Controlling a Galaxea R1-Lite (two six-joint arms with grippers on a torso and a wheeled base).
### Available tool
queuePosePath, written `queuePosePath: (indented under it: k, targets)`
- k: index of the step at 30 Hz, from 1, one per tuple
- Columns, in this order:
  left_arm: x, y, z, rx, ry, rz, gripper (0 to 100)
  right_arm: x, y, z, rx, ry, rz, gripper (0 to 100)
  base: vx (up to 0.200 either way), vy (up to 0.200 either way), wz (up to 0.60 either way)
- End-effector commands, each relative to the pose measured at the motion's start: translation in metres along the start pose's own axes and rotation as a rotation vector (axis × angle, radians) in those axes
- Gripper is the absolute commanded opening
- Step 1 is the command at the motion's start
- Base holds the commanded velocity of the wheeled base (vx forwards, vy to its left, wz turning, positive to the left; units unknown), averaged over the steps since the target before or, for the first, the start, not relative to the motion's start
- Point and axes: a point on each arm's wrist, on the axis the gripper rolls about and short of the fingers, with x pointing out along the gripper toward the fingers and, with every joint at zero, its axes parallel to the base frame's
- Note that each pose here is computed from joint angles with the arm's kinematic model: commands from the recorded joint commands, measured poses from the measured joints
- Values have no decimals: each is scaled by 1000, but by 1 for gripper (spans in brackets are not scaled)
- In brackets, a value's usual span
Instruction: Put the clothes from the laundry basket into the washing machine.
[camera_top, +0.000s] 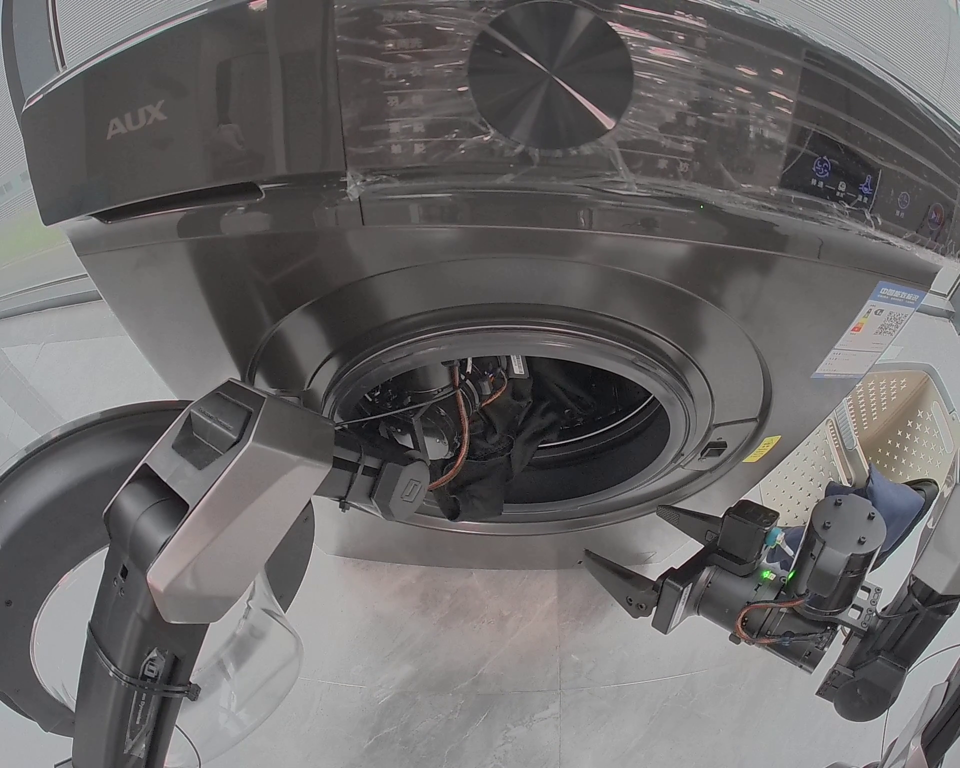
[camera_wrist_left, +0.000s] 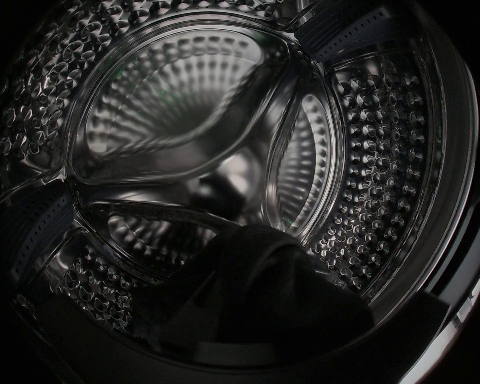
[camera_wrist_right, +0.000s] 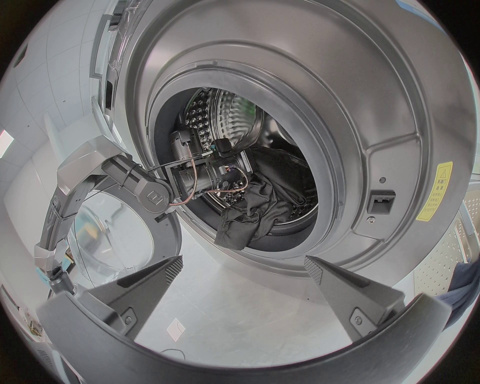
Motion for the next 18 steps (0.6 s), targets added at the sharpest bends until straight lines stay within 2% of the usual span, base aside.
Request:
queuePosePath:
  k: [1,4,5,6,9,10,11,16,18]
  targets:
    - [-1,-2,-2,-3,8,-1,100,0,1,-1,0,4,3,100,0,0,0]
    - [-2,-4,-3,-13,18,-3,100,1,1,0,1,1,3,100,0,0,0]
    - [-9,-7,-6,-32,58,-4,100,1,1,0,1,-3,4,100,0,0,0]
    - [-13,-10,-5,-36,82,-6,100,1,1,0,1,-2,3,100,0,0,0]
    - [-33,-14,-11,-32,209,-12,100,1,1,0,1,-3,4,100,0,0,0]
    - [-35,-14,-13,-31,225,-12,100,1,1,1,1,-6,4,100,0,0,0]
    - [-44,-12,-23,-21,284,-7,100,1,1,1,1,-5,4,100,0,0,0]
    - [-57,-2,-46,-1,391,20,100,1,1,1,1,-6,4,100,0,0,0]
    - [-59,-1,-51,6,400,21,100,1,1,2,2,-9,4,100,0,0,0]
